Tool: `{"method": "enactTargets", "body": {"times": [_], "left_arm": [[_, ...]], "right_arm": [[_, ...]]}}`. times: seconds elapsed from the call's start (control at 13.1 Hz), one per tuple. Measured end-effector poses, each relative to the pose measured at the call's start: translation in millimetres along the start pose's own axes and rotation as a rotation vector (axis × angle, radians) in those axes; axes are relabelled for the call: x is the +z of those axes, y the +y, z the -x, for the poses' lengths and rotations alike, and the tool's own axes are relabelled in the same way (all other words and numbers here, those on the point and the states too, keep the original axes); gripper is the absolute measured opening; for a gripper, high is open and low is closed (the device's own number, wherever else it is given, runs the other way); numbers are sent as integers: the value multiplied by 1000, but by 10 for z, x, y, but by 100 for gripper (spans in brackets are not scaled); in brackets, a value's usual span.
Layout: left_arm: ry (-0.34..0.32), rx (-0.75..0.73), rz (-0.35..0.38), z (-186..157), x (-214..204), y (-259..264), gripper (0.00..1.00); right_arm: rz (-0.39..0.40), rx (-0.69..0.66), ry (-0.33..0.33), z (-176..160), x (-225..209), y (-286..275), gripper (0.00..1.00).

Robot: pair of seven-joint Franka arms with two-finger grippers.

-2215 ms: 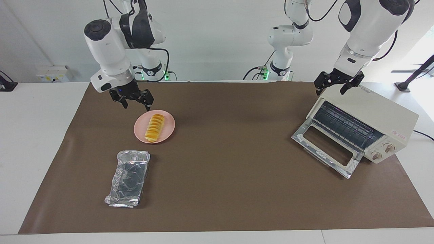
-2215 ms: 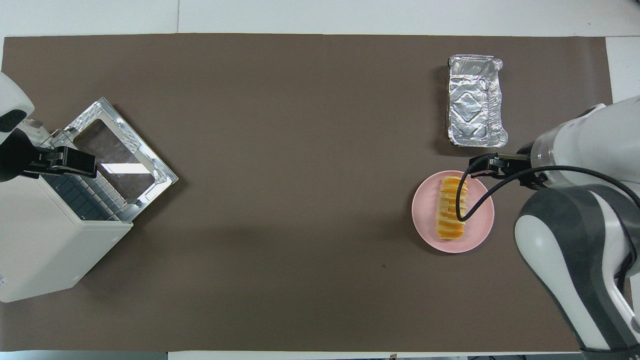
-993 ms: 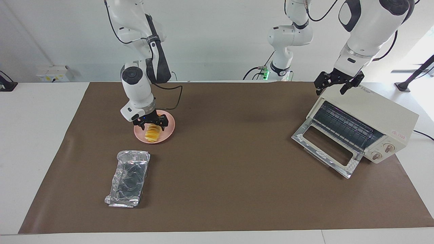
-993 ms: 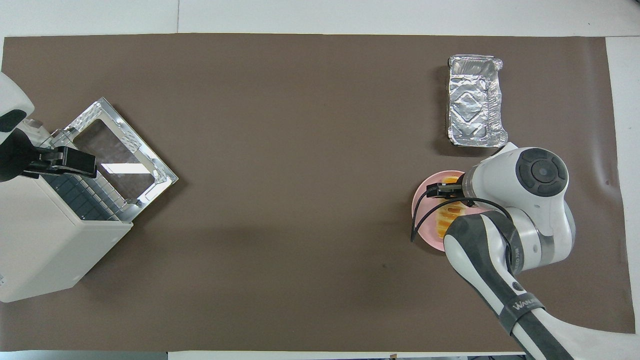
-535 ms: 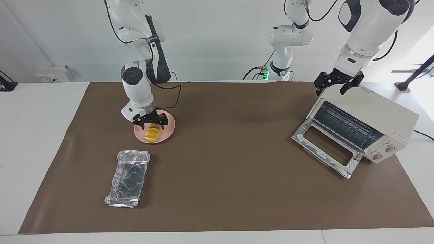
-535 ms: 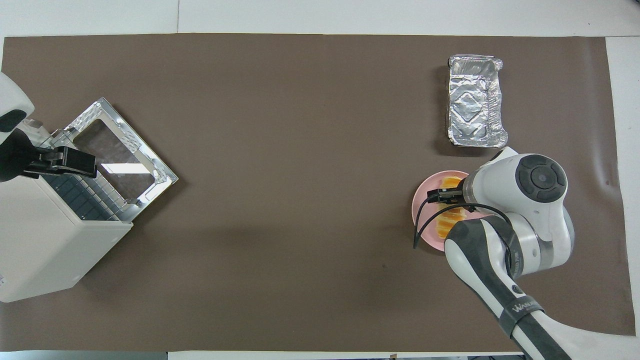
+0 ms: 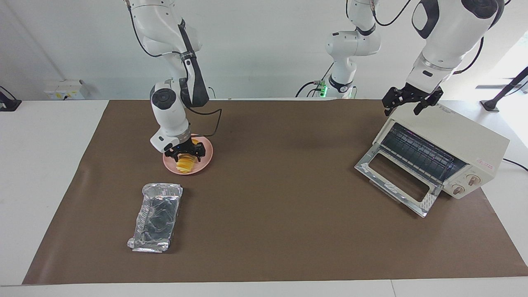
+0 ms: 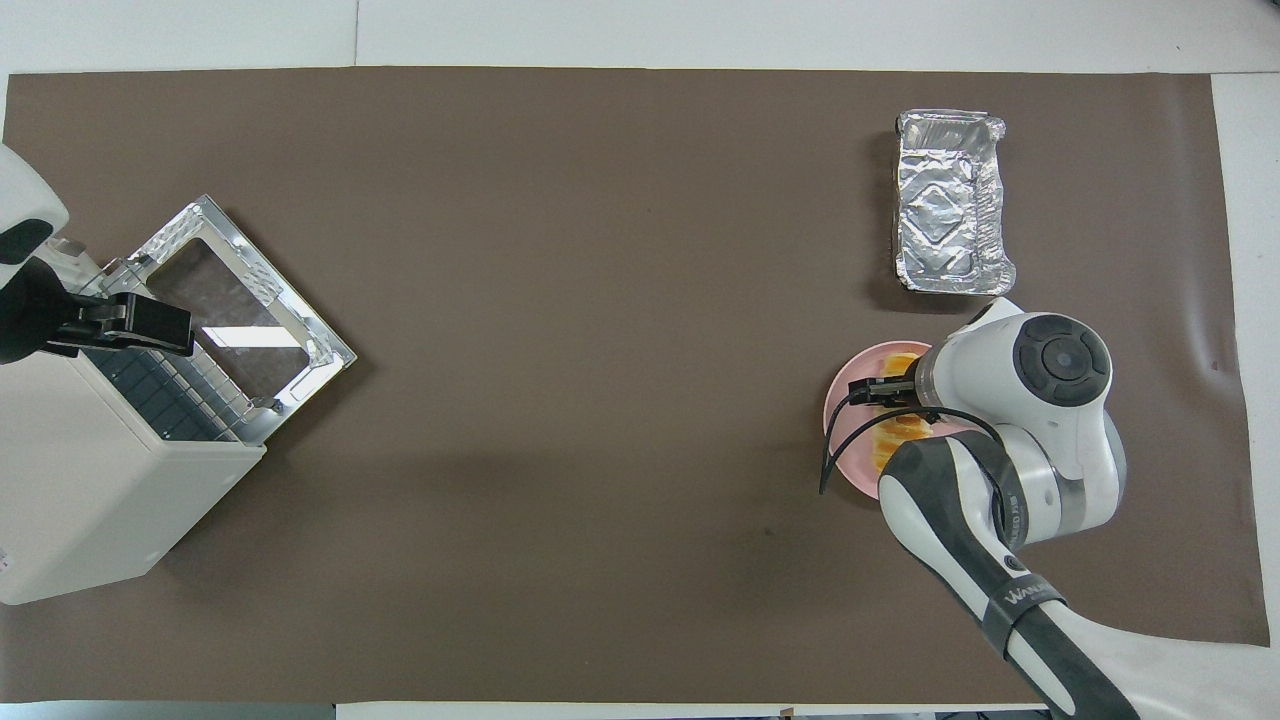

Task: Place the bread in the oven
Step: 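Grasp the orange bread slices with the right gripper and lift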

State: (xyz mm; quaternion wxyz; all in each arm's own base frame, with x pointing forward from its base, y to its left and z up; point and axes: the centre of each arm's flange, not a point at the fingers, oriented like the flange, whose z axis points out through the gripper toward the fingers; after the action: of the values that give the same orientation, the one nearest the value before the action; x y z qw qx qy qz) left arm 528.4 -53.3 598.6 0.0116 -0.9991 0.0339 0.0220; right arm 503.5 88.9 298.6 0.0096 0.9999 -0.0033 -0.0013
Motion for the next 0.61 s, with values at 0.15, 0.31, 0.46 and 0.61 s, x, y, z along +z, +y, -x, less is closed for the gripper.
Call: {"method": "enactTargets", "body": {"times": [0.15, 0.31, 0.46, 0.61], "left_arm": [[0, 0, 0, 0, 0, 0, 100], [0, 0, 0, 0, 0, 0, 100], [0, 0, 0, 0, 0, 0, 100], [0, 0, 0, 0, 0, 0, 100]], "right_arm": [[0, 5, 1, -5, -5, 3, 74], [-1, 9, 6, -21, -25, -1, 48], [-1, 8, 8, -35, -48, -10, 31], [3, 8, -9, -104, -165, -19, 25]]}}
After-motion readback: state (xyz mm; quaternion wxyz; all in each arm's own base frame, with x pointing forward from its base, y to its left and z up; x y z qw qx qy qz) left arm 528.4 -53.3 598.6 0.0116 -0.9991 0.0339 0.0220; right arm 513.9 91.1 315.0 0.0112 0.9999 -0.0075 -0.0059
